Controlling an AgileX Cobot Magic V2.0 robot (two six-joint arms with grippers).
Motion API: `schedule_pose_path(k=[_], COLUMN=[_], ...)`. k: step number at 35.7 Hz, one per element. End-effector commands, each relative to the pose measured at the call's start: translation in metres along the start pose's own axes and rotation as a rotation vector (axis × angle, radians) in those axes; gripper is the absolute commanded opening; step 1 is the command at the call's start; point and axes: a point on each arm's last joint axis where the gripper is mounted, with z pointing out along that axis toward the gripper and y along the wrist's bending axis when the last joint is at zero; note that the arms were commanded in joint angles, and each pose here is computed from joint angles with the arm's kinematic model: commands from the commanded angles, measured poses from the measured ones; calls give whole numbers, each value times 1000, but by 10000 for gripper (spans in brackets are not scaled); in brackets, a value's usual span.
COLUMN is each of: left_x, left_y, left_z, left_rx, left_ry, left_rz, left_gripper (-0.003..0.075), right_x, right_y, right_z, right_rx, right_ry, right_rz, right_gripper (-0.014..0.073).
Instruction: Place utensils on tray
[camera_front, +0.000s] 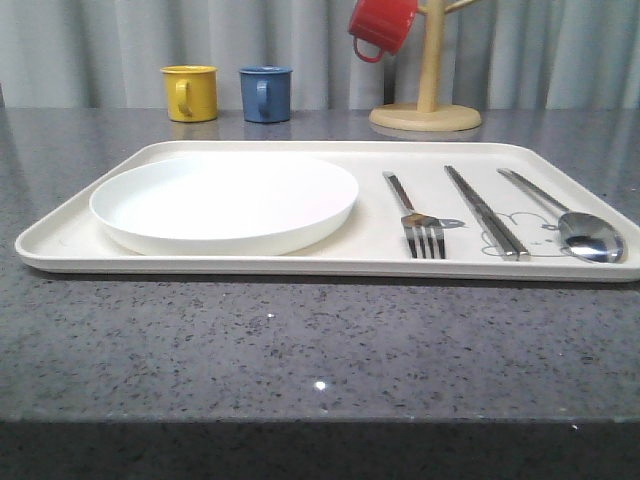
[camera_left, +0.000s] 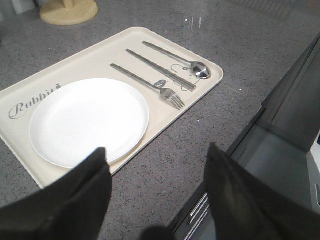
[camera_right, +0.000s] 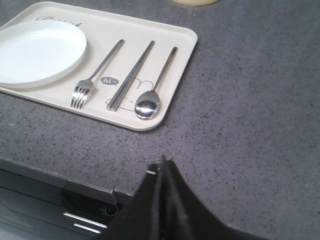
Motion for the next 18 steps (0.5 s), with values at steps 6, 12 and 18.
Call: schedule_pose_path(k=[6,12,18], left_x=[-12,-12,-12], left_y=[-1,-1,-1], left_z=[-4,-4,-4], left_rx=[14,14,14], left_ry=[-85,-87,-87], left_rz=[3,3,3], left_gripper=[1,-20,-20], right_x=[-12,-12,-12], right_y=[0,0,0], right_z=[-2,-2,-2], right_rx=[5,5,5], right_ry=[-78,-77,-77], right_rz=[-14,-14,-14], right_gripper=[-115,-115,-115])
